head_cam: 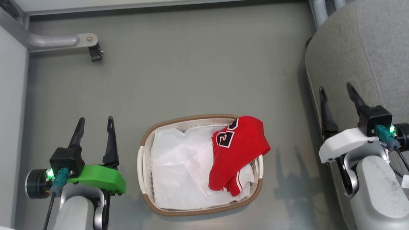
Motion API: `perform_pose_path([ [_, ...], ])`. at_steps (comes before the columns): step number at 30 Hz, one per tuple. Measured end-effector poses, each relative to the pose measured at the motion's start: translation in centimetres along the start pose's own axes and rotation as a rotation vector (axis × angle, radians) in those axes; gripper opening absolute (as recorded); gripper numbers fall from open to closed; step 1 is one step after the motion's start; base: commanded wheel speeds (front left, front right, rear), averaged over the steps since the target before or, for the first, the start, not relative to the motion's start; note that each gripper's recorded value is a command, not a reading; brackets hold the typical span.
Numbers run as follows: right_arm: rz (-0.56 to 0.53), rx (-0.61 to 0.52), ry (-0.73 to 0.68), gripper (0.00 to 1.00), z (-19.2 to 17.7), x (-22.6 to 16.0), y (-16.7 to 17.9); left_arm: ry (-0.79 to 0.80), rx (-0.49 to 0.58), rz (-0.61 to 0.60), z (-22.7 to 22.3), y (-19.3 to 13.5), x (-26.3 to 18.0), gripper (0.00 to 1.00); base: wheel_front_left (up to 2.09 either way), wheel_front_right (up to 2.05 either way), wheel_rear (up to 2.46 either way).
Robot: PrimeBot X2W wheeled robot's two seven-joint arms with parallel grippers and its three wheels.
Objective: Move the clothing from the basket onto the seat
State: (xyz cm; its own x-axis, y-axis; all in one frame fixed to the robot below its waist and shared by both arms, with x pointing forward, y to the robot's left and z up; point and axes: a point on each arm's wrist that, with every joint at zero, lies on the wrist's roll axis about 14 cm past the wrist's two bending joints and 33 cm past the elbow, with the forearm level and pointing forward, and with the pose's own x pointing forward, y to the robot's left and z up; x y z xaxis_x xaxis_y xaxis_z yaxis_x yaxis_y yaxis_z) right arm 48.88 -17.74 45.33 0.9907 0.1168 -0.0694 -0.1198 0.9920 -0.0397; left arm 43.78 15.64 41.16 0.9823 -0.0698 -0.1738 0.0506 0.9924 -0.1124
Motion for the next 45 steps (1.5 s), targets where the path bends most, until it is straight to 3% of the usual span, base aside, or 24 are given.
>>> perform_pose_path([
  [11,0.087,0.049,-0.007,1.0,0.7,-2.5,4.1,-0.071,0.006,0.102,2.5,3.1,-4.3,1.0,0.0,0.0,0.0],
  [26,0.075,0.078,0.049,1.0,-1.1,-9.2,4.7,-0.052,0.012,0.093,1.3,2.5,-10.0,1.0,0.0,0.0,0.0],
  [34,0.078,0.085,0.042,1.0,-0.9,-8.7,4.9,-0.048,-0.005,0.058,1.2,1.4,-9.5,1.0,0.0,0.0,0.0],
  [45,0.063,0.071,-0.05,1.0,1.8,-3.8,3.6,0.018,-0.033,-0.144,-0.4,-4.8,-4.5,1.0,0.0,0.0,0.0],
])
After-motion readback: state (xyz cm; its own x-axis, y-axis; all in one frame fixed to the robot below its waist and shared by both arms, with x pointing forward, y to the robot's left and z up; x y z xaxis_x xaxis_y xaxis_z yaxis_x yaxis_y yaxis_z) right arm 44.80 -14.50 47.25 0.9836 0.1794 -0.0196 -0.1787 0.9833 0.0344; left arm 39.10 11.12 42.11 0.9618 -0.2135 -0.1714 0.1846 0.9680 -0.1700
